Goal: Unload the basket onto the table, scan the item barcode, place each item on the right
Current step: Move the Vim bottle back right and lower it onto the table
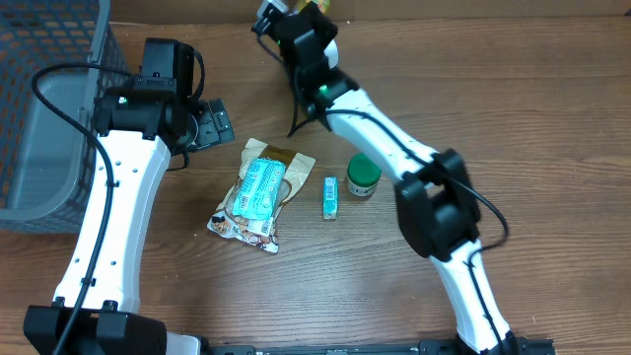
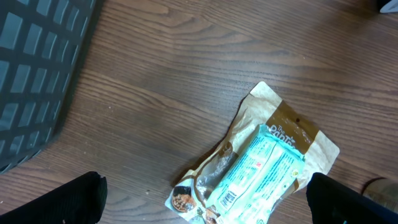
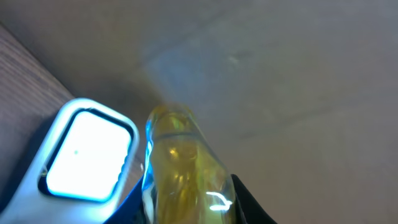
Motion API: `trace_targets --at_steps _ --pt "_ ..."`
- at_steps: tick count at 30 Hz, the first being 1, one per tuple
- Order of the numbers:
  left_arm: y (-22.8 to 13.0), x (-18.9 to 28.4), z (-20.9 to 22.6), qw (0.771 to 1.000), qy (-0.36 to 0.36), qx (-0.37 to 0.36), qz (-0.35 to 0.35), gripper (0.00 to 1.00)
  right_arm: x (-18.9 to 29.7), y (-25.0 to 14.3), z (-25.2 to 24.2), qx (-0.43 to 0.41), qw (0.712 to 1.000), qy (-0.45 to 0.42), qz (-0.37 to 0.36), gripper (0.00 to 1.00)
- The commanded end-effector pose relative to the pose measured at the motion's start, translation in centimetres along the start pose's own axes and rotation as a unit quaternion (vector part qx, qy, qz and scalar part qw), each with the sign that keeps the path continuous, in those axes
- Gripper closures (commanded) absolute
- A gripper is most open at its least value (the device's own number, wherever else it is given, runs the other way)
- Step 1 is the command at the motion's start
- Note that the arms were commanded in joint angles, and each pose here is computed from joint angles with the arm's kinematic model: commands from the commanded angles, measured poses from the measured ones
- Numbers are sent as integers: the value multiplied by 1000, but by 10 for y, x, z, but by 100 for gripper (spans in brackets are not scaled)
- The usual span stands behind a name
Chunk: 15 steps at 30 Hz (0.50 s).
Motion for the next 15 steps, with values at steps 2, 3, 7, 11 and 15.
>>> trace_targets --at_steps 2,3,7,11,15 --pt "4 4 0 1000 -4 -7 -9 0 65 20 -124 -178 983 -44 9 81" --pt "4 4 0 1000 -4 -7 -9 0 72 12 -133 -203 978 -36 30 81" --pt "4 4 0 1000 -4 -7 -9 0 96 -27 -159 -292 950 17 114 81" --pt "4 4 0 1000 -4 -7 -9 0 107 -76 -180 -360 908 54 206 81" --pt "4 4 0 1000 -4 -7 -9 0 107 -134 -192 -398 861 60 311 81"
Point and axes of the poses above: each gripper's point midway between its finger pads, its own x axis back along the fingers, its own z axis along the line the jaws close on, y = z × x, the point moved 7 cm from there along x, back along the fingers, and after that the axes turned 7 degrees about -x, right-handed, at the moved point
